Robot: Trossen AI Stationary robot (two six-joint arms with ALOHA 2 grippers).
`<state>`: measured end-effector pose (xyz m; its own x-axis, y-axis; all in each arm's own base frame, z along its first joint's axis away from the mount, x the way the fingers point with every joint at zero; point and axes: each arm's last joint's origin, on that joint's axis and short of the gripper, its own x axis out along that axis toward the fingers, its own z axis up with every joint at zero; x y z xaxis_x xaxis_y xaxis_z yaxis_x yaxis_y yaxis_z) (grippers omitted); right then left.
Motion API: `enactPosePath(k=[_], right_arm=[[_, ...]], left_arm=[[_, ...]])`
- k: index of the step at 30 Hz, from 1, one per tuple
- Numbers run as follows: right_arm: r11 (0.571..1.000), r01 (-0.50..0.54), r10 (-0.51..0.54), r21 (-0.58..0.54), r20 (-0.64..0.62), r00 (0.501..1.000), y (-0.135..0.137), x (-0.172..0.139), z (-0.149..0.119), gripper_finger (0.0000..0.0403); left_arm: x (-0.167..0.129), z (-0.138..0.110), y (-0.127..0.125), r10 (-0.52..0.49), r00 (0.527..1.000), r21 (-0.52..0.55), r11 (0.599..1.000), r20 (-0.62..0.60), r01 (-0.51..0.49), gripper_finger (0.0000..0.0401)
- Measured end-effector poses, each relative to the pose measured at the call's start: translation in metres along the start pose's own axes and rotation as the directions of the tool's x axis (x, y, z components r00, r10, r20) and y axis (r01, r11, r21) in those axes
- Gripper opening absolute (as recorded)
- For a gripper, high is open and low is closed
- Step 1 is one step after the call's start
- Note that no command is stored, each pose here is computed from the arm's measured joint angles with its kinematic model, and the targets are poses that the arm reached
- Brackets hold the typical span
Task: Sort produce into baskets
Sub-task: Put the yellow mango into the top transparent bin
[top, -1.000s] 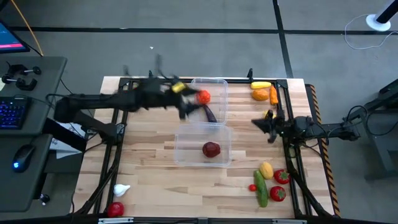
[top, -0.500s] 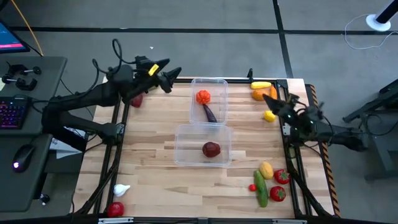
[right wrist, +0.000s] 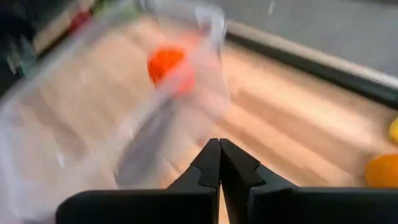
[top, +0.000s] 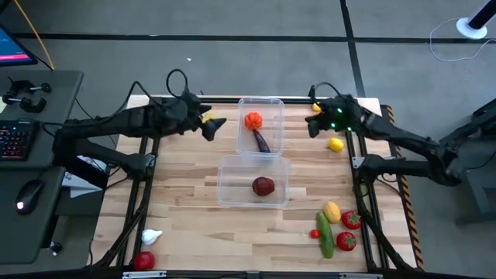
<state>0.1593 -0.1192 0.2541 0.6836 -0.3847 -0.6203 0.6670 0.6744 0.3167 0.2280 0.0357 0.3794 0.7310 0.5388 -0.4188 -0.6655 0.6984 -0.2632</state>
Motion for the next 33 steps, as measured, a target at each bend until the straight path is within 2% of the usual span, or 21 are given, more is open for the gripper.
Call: enactPosePath(k=[3, 5, 8, 10, 15, 20, 24, 28, 31, 33], right_arm=[[0.999, 0.009, -0.013, -0.033, -0.113, 0.994, -0.01, 0.011, 0.012, 0.0], [0.998, 0.065, -0.062, 0.011, -0.179, 0.982, -0.017, 0.014, 0.023, 0.0], [0.988, 0.148, -0.128, 0.052, -0.284, 0.95, -0.027, 0.016, 0.042, 0.0], [0.978, 0.198, -0.163, 0.067, -0.344, 0.925, -0.032, 0.019, 0.053, 0.0], [0.947, 0.315, -0.266, 0.064, -0.397, 0.878, -0.042, 0.032, 0.072, 0.0], [0.927, 0.356, -0.255, 0.116, -0.497, 0.829, -0.049, 0.043, 0.067, 0.0], [0.934, 0.35, -0.246, 0.068, -0.587, 0.771, -0.052, 0.047, 0.059, 0.0], [0.922, 0.385, -0.28, 0.038, -0.621, 0.733, -0.057, 0.049, 0.055, 0.0005], [0.929, 0.371, -0.28, 0.014, -0.629, 0.725, -0.061, 0.05, 0.055, 0.0029], [0.936, 0.352, -0.278, -0.007, -0.63, 0.726, -0.065, 0.051, 0.055, 0.006]], left_arm=[[0.004, -0.009, -0.006, 0.015, 1.0, 0.071, 0.997, 0.018, -0.016, 0.0392], [0.015, -0.023, -0.006, -0.001, 1.0, 0.102, 0.995, 0.025, -0.002, 0.0392], [0.037, -0.047, 0.001, -0.083, 0.996, 0.129, 0.989, 0.031, 0.078, 0.0392], [0.051, -0.055, 0.012, -0.163, 0.986, 0.11, 0.981, 0.037, 0.158, 0.0392], [0.066, -0.044, 0.035, -0.386, 0.92, 0.06, 0.922, 0.058, 0.383, 0.0392], [0.069, -0.039, 0.051, -0.504, 0.864, 0.042, 0.863, -0.018, 0.504, 0.0392], [0.071, -0.039, 0.06, -0.489, 0.871, 0.022, 0.871, -0.048, 0.491, 0.0392], [0.073, -0.035, 0.067, -0.463, 0.885, 0.0, 0.886, -0.033, 0.464, 0.0392], [0.074, -0.034, 0.072, -0.448, 0.893, -0.063, 0.893, -0.027, 0.446, 0.0392], [0.074, -0.033, 0.073, -0.442, 0.896, -0.104, 0.893, -0.024, 0.438, 0.0392]])
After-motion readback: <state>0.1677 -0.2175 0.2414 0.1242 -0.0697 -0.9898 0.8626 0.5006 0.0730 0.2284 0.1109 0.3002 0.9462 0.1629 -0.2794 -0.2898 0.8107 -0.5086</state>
